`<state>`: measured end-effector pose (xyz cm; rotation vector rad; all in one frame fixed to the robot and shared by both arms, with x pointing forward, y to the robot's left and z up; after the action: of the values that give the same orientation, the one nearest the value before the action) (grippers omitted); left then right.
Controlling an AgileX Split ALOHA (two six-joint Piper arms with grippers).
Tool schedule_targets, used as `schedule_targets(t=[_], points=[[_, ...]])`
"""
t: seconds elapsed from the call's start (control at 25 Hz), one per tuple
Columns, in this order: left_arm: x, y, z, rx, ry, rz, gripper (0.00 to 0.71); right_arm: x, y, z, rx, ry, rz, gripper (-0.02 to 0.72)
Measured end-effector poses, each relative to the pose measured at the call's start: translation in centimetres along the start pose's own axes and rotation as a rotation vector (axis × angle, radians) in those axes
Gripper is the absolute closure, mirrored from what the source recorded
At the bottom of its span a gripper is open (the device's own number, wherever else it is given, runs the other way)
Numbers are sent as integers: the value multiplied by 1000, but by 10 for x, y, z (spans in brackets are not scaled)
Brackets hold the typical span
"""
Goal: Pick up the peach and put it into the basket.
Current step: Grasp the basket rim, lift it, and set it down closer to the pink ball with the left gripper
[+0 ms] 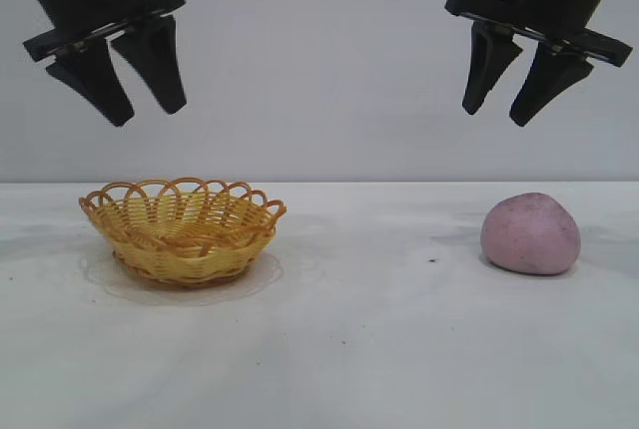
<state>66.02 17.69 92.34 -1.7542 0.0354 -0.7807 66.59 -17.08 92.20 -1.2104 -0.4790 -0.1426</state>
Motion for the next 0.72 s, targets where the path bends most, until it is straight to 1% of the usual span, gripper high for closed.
schedule_targets(t=[0.12, 0.2, 0.24, 0.32, 0.4, 0.48, 0.6, 0.72], points=[[-3, 1, -1, 15, 85, 26, 280, -1, 0, 0, 2, -2, 5, 333], [-3, 4, -7, 14, 140, 46, 280, -1, 0, 0, 2, -2, 5, 333], [-2, 7, -9, 16, 163, 62, 280, -1, 0, 0, 2, -2, 7, 333], [-6, 15, -13, 6, 211, 124, 280, -2, 0, 0, 3, -2, 9, 333], [-14, 25, -11, 5, 234, 199, 280, -2, 0, 1, 4, -2, 11, 333], [-20, 33, -7, 11, 238, 247, 280, -3, 0, 1, 4, -3, 16, 333], [-19, 38, -2, 25, 246, 267, 280, -3, 0, 1, 5, -3, 19, 333], [-13, 43, 1, 31, 250, 259, 280, -3, 0, 1, 5, -3, 21, 333]])
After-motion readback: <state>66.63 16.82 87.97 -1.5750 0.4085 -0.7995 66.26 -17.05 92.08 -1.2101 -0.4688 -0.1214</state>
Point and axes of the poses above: a point on each arm's last joint axis where the gripper is mounted, y pointing out along that axis toward the gripper, z along the wrist's bending axis when the last joint is at zero, x = y × z, the point moved 7 cm from there along y, pointing out along that axis toward the gripper, and after that the axes turned 1 degree about y, right-handed, at the moved point
